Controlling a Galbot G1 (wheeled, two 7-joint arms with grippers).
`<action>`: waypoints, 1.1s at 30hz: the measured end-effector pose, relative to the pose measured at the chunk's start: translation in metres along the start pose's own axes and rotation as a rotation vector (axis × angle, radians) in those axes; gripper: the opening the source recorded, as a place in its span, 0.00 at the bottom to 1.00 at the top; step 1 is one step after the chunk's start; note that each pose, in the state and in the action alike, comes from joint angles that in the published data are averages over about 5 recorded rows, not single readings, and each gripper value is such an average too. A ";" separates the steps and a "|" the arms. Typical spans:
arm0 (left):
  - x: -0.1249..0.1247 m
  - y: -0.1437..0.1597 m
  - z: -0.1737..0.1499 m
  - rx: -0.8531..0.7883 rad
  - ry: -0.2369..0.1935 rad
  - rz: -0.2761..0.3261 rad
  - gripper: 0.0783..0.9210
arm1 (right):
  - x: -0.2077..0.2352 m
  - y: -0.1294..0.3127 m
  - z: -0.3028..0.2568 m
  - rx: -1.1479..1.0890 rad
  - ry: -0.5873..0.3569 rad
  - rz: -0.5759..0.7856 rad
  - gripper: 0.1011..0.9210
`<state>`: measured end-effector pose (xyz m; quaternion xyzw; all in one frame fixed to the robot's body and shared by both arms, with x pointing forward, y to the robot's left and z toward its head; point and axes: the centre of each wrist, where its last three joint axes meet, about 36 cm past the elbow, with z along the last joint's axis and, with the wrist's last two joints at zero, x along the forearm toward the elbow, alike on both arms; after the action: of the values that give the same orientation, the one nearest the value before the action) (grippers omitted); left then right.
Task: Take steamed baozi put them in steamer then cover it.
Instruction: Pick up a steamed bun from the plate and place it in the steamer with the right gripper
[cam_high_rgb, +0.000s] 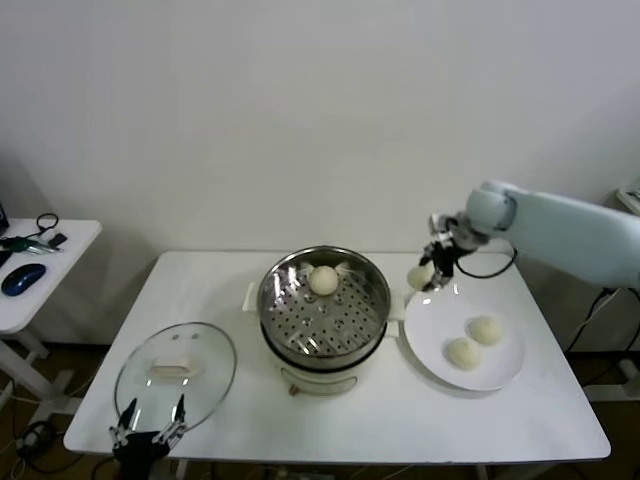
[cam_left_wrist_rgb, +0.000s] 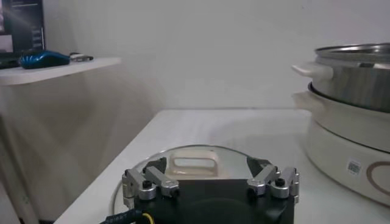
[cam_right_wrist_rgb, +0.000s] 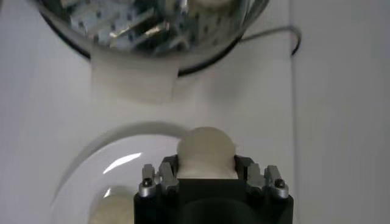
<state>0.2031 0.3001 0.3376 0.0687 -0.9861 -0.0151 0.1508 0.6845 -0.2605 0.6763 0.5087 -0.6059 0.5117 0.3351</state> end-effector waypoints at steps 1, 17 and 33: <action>0.000 0.000 0.000 0.000 -0.001 0.001 0.88 | 0.009 -0.002 -0.014 0.012 -0.014 0.006 0.63; -0.003 -0.001 -0.006 0.002 -0.017 -0.001 0.88 | -0.026 0.040 -0.209 0.158 -0.067 -0.015 0.63; -0.006 0.001 -0.007 0.016 -0.023 -0.012 0.88 | -0.120 0.067 -0.236 0.140 0.005 -0.018 0.64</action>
<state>0.2109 0.3023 0.3422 0.0757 -0.9874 -0.0090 0.1388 0.6235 -0.0038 0.6060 0.5353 -0.5630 0.5509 0.3048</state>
